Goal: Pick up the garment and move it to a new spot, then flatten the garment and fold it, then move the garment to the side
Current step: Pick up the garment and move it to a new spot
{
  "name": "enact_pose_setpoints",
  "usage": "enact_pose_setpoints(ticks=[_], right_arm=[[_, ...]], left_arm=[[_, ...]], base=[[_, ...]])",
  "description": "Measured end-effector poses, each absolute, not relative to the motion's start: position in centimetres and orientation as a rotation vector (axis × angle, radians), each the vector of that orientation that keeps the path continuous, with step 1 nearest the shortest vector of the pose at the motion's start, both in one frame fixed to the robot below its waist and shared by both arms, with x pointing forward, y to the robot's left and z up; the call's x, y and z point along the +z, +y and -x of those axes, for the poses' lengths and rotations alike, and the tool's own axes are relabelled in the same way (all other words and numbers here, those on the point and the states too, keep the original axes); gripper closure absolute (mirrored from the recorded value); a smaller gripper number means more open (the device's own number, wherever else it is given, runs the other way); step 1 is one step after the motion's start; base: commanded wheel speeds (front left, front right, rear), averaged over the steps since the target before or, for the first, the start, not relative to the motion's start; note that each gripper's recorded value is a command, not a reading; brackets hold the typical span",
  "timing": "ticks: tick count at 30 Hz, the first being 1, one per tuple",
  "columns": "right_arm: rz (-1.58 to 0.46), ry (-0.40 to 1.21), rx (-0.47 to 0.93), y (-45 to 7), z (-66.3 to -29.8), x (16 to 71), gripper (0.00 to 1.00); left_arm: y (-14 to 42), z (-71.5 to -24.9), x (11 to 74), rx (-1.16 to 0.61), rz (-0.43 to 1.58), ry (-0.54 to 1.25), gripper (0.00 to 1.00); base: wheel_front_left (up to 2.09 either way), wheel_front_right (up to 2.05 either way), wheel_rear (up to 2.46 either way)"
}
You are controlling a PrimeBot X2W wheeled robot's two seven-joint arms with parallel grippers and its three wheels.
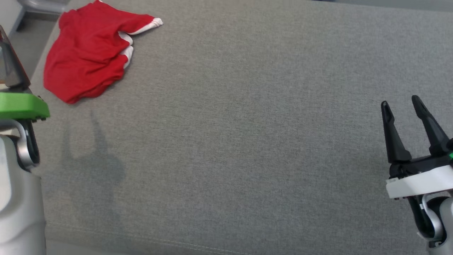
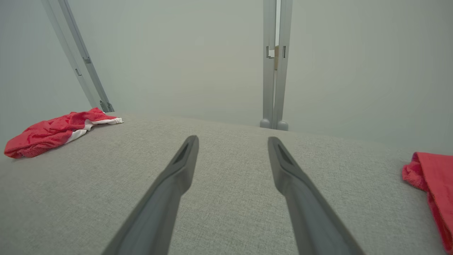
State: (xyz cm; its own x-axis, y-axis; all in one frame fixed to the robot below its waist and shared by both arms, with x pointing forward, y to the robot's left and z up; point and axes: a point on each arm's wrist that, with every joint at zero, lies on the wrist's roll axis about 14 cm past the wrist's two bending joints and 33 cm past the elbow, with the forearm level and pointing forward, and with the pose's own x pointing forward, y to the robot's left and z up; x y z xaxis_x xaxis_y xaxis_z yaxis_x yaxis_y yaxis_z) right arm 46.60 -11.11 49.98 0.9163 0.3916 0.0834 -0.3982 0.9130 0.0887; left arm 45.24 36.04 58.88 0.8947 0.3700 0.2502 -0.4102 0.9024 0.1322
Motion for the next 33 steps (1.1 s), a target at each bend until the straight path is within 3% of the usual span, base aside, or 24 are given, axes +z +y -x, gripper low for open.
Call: enact_pose_setpoints(ticks=[8, 14, 23, 33], right_arm=[[-0.053, -0.001, 0.294, -16.7, -48.0, 46.8, 0.00], [-0.013, 0.051, 0.241, -19.7, -48.4, 44.5, 0.00], [0.026, 0.118, 0.201, -22.2, -48.4, 41.9, 0.00], [0.027, 0.128, 0.203, -22.1, -48.1, 41.9, 0.00]], left_arm=[[35.6, -53.5, 55.7, 0.371, -0.185, -0.120, 0.00], [34.6, -57.5, 49.3, 0.328, -0.203, 0.068, 0.00], [34.1, -58.1, 37.6, 0.325, -0.177, 0.460, 0.00], [34.8, -56.3, 33.9, 0.383, -0.080, 0.740, 0.00]], base=[[0.00, 0.00, 0.00], [0.00, 0.00, 0.00], [0.00, 0.00, 0.00], [0.00, 0.00, 0.00]])
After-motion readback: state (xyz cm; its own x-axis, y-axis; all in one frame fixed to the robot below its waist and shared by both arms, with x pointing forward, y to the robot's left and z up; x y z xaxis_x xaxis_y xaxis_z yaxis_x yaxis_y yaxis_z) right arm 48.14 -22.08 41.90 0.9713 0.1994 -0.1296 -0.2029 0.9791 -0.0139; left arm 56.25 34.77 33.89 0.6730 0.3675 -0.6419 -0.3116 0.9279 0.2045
